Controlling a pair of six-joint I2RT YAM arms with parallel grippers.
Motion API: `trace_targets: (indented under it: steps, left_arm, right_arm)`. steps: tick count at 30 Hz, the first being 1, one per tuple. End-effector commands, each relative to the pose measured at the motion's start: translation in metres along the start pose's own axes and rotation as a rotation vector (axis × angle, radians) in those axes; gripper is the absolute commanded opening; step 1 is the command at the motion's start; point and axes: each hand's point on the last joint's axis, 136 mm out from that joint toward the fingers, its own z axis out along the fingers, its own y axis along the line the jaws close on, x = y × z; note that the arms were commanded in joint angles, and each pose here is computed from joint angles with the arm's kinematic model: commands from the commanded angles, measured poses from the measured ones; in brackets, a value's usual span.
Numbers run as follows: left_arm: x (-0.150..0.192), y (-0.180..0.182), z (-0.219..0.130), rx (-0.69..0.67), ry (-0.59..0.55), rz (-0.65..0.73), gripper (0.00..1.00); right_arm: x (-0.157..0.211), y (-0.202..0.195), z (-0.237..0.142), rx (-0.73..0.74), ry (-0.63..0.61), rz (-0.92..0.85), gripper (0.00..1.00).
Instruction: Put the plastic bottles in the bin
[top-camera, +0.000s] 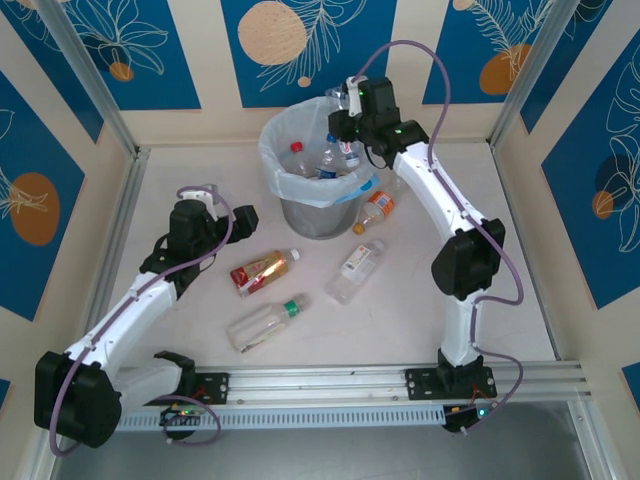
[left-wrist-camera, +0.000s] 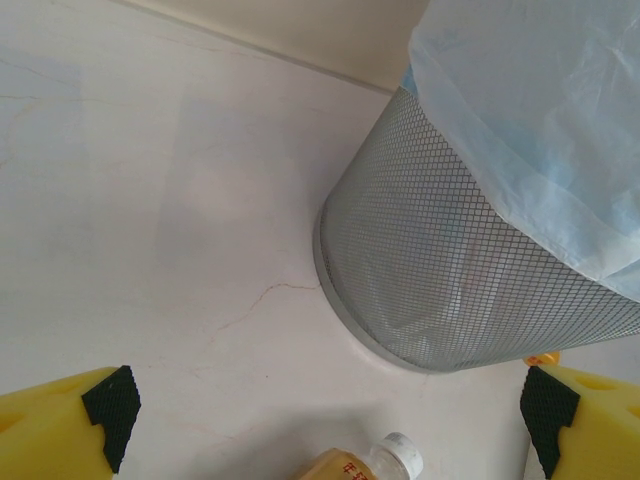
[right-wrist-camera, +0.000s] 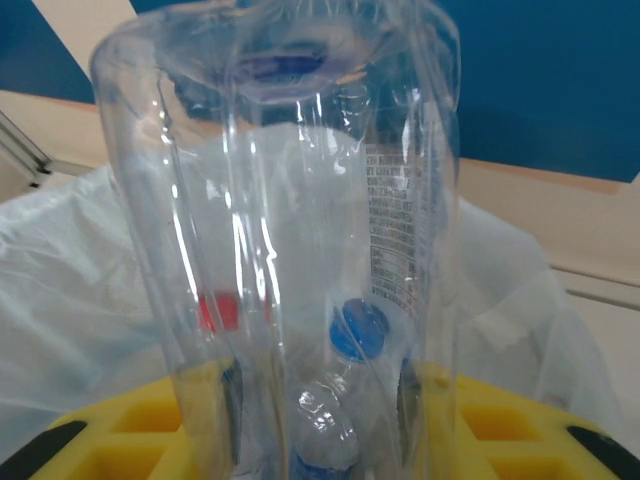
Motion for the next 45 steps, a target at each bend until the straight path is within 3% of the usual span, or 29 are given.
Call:
trace_targets:
  steps: [1,8,12,23,37,41,45]
  left_arm:
    - [-0.012,-0.004,-0.003,0.015,-0.021,0.007,0.99]
    - [-0.009,-0.001,-0.005,0.0,-0.016,0.014,0.99]
    - [-0.008,0.0,-0.005,-0.001,-0.013,0.013,0.99]
    - [-0.004,0.004,-0.007,-0.022,0.003,0.01,0.99]
    - [0.001,0.009,-0.004,-0.048,0.023,0.006,0.99]
    - [0.003,0.01,0.0,-0.05,0.041,0.001,0.99]
    - [0.004,0.009,0.002,-0.051,0.053,0.006,0.99]
  right_arm:
    - [0.007,-0.008,0.001,0.108,0.047,-0.037,0.41]
    - [0.029,-0.007,0.014,0.193,0.114,-0.084,0.47]
    - [0.036,-0.011,0.013,0.235,0.132,-0.055,0.62]
    - [0.022,-0.002,0.001,0.228,0.09,-0.013,0.86]
    - [0.0,0.01,-0.028,0.15,0.007,0.061,0.93]
    - [-0.006,0.021,-0.036,0.084,-0.007,0.073,0.95]
    - [-0.012,0.047,-0.044,-0.079,-0.037,0.047,1.0]
